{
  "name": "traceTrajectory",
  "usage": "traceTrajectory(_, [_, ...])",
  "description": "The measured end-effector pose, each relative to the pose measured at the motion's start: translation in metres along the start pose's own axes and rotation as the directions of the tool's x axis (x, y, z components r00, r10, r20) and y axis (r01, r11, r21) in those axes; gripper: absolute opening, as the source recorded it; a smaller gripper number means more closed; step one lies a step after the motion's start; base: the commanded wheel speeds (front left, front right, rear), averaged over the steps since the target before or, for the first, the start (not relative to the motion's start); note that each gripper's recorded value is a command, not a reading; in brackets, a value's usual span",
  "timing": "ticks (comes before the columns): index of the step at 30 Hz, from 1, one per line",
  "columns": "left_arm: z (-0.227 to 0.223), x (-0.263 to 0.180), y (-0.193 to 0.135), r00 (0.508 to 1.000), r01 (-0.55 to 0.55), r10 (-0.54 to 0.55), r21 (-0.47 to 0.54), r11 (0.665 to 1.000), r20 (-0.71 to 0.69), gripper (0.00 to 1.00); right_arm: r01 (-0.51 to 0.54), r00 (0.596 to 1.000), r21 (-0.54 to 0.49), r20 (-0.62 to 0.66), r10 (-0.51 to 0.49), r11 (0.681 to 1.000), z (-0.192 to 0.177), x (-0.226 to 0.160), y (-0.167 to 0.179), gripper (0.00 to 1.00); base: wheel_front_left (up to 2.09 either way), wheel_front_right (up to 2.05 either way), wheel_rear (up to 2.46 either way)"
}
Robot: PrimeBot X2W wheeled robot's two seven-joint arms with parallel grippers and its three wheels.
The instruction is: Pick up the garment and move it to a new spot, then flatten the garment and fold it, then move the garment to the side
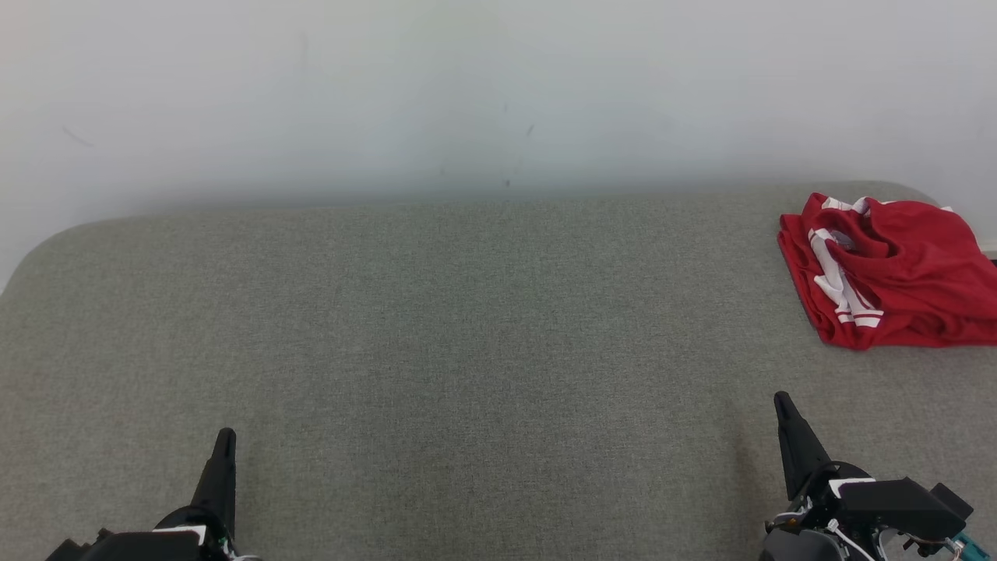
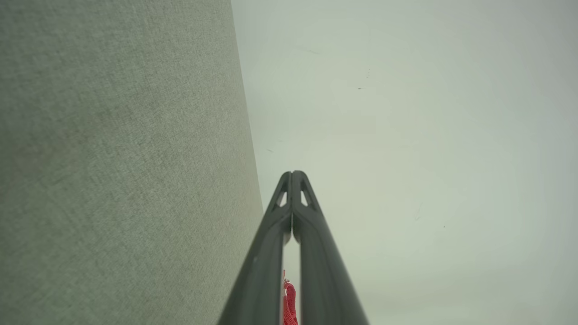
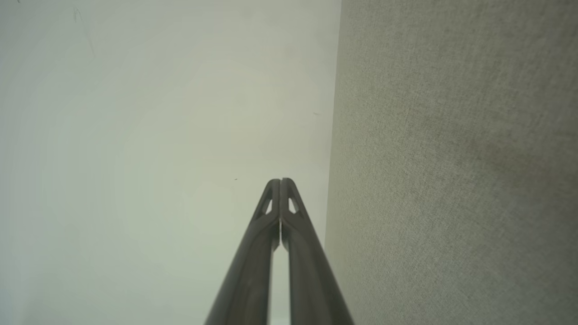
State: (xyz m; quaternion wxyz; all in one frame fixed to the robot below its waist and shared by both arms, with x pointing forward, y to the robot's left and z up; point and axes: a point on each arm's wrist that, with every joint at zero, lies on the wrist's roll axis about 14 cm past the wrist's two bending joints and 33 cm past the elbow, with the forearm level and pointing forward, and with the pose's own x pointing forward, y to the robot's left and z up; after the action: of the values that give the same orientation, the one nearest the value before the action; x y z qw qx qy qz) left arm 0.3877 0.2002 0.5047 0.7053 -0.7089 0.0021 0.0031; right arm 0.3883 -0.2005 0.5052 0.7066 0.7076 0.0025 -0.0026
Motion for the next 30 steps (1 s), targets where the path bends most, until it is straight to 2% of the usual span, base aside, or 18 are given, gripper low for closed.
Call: traceTrajectory(30, [0.0004, 0.0000, 0.0000, 1.000, 0.000, 0.000, -0.001, 1.000, 0.001, 0.00, 0.000, 1.000, 0.000, 0.000, 0.000, 1.000, 0.0000, 0.0000, -0.0001, 0.00, 0.00, 0.00, 0.00])
